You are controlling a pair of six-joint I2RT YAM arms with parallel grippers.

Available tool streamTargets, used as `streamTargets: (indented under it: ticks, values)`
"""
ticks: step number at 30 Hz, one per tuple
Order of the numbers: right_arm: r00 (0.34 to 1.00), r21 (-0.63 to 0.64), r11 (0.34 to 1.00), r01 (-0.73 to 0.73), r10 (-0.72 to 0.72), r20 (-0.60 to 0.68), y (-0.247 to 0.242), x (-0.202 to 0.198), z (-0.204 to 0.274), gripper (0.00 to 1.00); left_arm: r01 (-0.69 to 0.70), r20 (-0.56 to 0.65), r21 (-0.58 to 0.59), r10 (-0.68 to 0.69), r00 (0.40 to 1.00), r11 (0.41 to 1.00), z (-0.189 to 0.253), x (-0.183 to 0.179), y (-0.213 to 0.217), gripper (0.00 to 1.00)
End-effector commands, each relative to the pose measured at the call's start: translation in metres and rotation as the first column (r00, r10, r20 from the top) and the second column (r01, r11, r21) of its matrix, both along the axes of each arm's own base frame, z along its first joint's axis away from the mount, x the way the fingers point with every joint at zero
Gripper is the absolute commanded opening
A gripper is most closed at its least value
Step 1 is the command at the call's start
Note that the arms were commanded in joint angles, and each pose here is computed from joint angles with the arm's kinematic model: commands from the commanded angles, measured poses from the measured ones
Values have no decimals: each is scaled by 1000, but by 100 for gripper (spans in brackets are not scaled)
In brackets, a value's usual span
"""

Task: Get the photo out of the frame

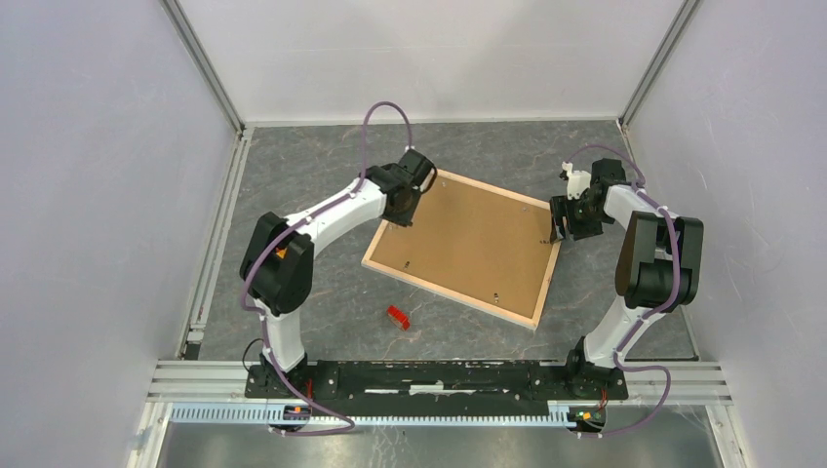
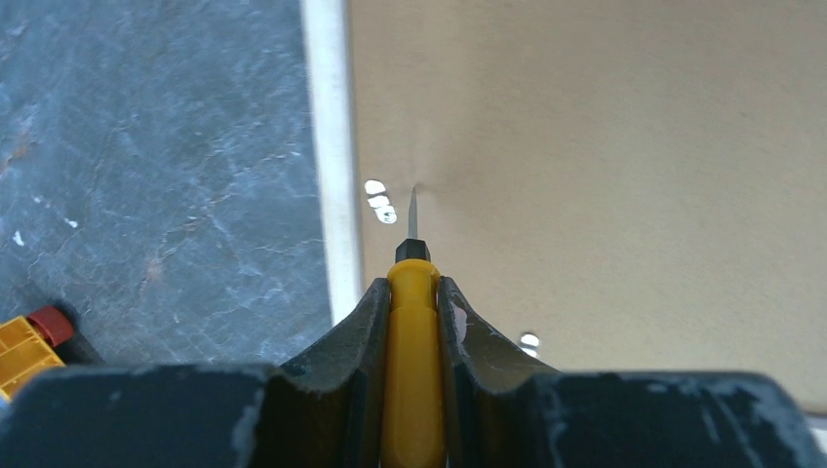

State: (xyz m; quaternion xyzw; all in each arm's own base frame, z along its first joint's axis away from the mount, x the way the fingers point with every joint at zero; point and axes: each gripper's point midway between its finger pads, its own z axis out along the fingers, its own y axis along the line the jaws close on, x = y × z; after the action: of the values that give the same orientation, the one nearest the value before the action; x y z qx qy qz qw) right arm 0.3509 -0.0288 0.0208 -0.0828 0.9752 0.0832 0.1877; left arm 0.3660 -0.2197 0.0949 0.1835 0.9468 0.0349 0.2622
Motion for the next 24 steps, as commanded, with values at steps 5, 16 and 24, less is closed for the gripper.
streamTargets:
  ticks: [5, 16, 24]
  values:
    - [1000, -14, 1000, 9, -9, 25, -5, 8, -1, 72, 74, 11, 21, -75, 997, 997, -3, -7, -24, 2]
    - [1000, -12, 1000, 7, -7, 26, -4, 7, -1, 72, 30, 148, 4, -30, 989, 1000, 41, 3, -9, 2]
    - [1000, -11, 1000, 7, -7, 27, -4, 8, -1, 72, -59, 129, 25, 55, 990, 998, 35, 9, 13, 2]
